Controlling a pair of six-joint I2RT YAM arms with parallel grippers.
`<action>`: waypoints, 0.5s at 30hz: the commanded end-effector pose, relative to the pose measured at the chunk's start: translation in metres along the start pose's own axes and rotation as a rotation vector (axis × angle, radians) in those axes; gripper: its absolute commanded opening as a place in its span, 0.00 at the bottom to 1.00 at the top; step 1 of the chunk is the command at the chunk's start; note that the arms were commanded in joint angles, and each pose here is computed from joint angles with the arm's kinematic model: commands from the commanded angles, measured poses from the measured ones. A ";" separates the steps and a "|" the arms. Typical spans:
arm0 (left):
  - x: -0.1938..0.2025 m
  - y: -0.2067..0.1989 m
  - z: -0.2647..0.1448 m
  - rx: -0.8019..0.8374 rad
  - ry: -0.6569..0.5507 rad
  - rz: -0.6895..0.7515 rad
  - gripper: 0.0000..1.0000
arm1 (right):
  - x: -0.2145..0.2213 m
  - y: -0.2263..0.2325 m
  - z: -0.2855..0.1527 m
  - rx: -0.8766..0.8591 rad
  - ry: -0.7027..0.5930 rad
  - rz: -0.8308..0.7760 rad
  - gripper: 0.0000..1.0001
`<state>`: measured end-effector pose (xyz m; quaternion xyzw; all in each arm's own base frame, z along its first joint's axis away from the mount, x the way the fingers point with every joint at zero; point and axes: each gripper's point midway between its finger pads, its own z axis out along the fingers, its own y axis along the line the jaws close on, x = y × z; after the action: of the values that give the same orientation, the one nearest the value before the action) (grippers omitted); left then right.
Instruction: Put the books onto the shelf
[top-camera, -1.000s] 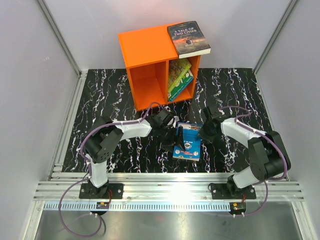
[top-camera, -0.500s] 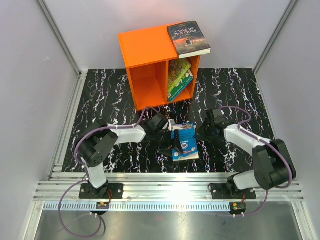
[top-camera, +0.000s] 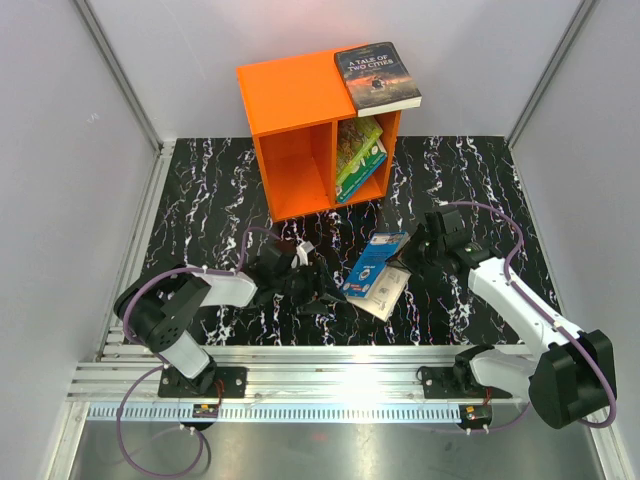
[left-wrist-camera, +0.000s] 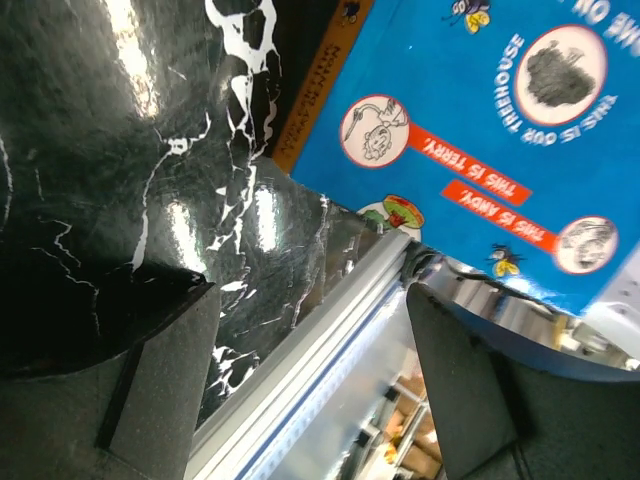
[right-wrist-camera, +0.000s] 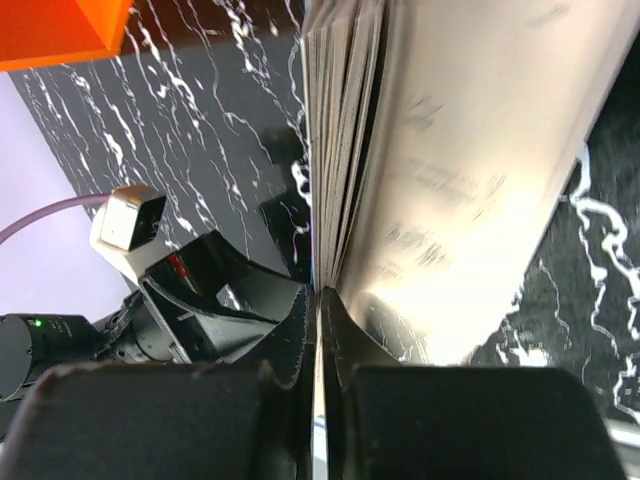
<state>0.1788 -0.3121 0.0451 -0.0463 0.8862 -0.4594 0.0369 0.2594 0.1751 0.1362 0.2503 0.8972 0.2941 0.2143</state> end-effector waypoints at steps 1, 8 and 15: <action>-0.024 -0.044 -0.010 0.224 -0.088 0.016 0.79 | 0.001 0.025 -0.019 -0.084 0.015 0.022 0.00; -0.052 -0.055 -0.018 0.297 -0.124 0.006 0.79 | 0.003 0.026 -0.034 -0.079 0.008 -0.005 0.00; -0.060 -0.049 -0.001 0.301 -0.097 -0.020 0.79 | 0.011 0.018 -0.031 -0.108 0.012 0.036 0.00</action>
<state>0.2310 -0.3194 0.0700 -0.1002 0.8266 -0.5496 0.0677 0.2349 0.1711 0.1445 0.2574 0.8983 0.2993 0.1930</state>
